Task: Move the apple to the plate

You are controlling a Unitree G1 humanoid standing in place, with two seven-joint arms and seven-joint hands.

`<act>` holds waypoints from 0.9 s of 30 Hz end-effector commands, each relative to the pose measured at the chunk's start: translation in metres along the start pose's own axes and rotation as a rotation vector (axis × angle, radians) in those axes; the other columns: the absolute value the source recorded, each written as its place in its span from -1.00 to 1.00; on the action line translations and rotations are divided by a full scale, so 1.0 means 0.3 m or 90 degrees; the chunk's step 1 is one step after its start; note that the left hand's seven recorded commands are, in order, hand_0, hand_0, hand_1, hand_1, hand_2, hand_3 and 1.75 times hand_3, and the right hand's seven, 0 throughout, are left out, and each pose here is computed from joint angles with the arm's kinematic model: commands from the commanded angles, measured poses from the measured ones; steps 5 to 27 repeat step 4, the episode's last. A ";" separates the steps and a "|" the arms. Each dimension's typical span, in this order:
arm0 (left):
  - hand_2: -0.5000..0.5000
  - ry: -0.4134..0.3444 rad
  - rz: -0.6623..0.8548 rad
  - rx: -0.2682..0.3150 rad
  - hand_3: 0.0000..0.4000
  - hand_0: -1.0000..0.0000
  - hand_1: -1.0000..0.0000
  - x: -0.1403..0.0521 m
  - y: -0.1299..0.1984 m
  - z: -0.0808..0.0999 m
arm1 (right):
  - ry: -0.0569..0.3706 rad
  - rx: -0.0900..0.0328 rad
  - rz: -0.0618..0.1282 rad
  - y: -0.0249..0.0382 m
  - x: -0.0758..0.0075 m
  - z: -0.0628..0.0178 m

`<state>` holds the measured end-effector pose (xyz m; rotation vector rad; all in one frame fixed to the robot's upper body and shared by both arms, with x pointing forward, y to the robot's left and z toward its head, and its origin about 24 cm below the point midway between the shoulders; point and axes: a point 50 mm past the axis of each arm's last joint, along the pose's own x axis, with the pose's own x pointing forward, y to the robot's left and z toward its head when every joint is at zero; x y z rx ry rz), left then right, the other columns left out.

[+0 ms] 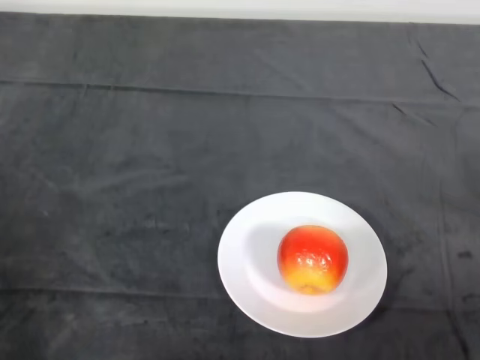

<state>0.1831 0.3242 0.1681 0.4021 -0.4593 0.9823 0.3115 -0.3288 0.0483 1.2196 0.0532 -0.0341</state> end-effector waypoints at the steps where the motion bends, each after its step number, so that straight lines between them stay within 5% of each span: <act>1: 0.00 0.000 0.022 0.003 -1.00 1.00 1.00 0.012 0.013 -0.011 | -0.023 -0.016 -0.014 -0.015 -0.035 0.055; 27: 0.00 0.000 0.022 0.003 -1.00 1.00 1.00 0.012 0.012 -0.011 | -0.023 -0.016 -0.014 -0.015 -0.035 0.055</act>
